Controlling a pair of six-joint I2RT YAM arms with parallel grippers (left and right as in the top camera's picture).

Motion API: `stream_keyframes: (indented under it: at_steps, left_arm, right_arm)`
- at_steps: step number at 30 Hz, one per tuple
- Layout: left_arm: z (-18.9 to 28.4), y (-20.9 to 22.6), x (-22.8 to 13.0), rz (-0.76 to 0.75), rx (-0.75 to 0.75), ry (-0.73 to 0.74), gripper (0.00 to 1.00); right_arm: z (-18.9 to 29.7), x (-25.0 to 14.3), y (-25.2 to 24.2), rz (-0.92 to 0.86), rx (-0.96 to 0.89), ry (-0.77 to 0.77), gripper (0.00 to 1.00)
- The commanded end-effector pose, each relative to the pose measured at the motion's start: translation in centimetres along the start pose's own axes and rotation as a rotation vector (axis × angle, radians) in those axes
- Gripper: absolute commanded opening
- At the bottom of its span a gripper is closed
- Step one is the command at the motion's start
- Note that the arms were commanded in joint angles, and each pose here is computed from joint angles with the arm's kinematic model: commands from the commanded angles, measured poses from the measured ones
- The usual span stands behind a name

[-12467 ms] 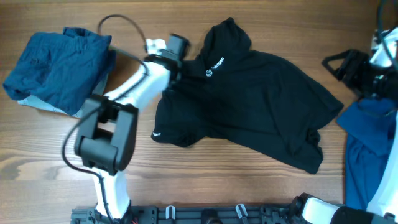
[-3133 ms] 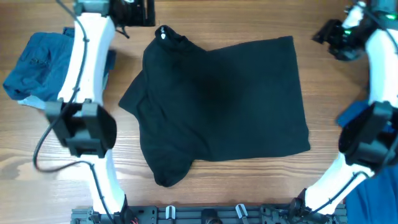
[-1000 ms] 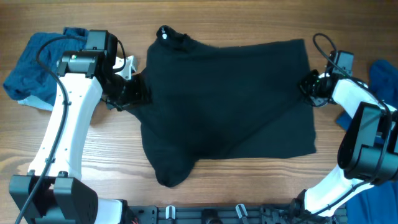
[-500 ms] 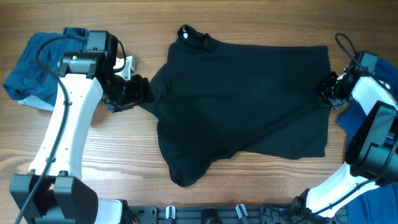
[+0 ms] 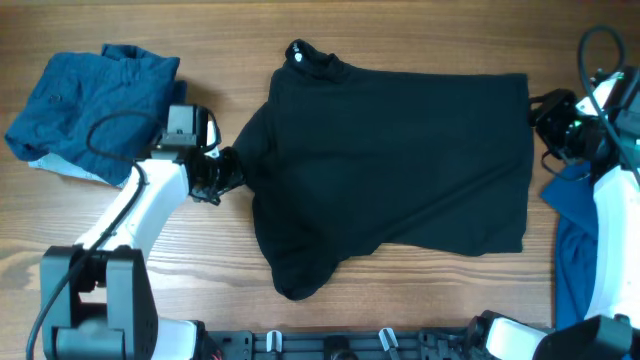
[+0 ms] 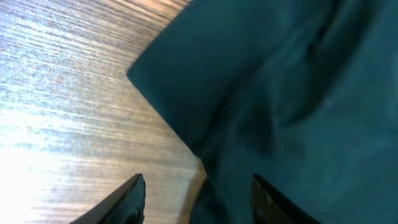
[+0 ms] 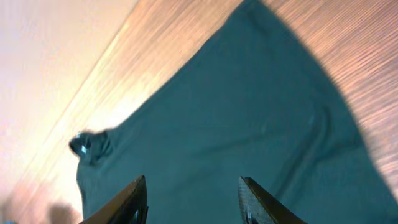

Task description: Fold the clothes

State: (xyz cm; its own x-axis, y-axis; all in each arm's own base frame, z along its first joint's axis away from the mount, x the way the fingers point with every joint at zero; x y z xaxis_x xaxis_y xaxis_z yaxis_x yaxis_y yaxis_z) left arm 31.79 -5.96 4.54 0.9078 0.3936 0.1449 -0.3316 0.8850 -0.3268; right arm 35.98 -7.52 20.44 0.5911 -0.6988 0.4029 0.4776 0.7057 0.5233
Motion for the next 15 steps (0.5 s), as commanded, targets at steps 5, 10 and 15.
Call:
stream_keyframes:
  at_steps: [5, 10, 15]
  left_arm:
    - [-3.6, 1.1, 1.4, 0.067, 0.036, -0.033, 0.57]
    - [-5.8, 1.8, 1.5, 0.115, 0.049, -0.02, 0.29]
    - [-5.6, 3.5, -0.5, 0.19, 0.141, 0.049, 0.04]
  right_arm:
    - [-2.2, -4.8, 2.7, 0.126, 0.014, 0.125, 0.48]
    - [-3.8, -6.3, 2.9, 0.177, -0.047, 0.157, 0.52]
    - [-7.2, -7.6, 1.0, 0.161, -0.144, 0.229, 0.5]
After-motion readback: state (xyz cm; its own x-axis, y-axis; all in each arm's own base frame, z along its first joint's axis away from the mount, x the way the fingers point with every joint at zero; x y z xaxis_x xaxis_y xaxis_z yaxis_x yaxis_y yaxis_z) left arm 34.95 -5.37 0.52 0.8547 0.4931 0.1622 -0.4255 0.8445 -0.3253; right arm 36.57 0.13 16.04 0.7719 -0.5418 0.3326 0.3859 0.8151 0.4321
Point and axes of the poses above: each gripper's point midway between its finger pads, its own z axis back along the fingers, its own y axis along the line the jaws close on, x = y × z, the point moved 1 cm from there along z, back along the fingers
